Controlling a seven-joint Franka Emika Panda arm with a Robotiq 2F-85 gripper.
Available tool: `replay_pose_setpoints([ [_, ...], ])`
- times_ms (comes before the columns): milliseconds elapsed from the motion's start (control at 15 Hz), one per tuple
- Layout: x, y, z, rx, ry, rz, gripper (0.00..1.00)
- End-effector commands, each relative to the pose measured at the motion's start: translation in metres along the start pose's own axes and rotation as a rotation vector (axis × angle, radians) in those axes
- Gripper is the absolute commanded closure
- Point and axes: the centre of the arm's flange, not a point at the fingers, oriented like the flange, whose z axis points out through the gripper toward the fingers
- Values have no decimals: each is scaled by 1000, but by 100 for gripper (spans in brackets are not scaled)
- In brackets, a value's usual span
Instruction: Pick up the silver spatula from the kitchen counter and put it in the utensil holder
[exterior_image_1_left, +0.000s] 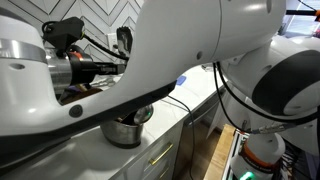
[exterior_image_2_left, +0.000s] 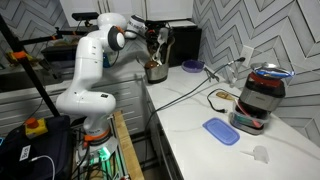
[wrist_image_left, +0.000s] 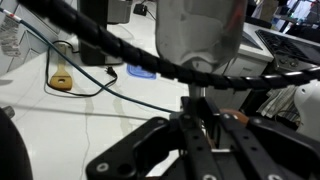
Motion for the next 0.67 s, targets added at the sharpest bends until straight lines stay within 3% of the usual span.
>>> replay_pose_setpoints([
  [0,2,9,-20,4,-41,-3,96],
  [533,7,27,-35,-16,-176,-97,96],
  [600,7,28,-35,-16,-179,-105,59],
])
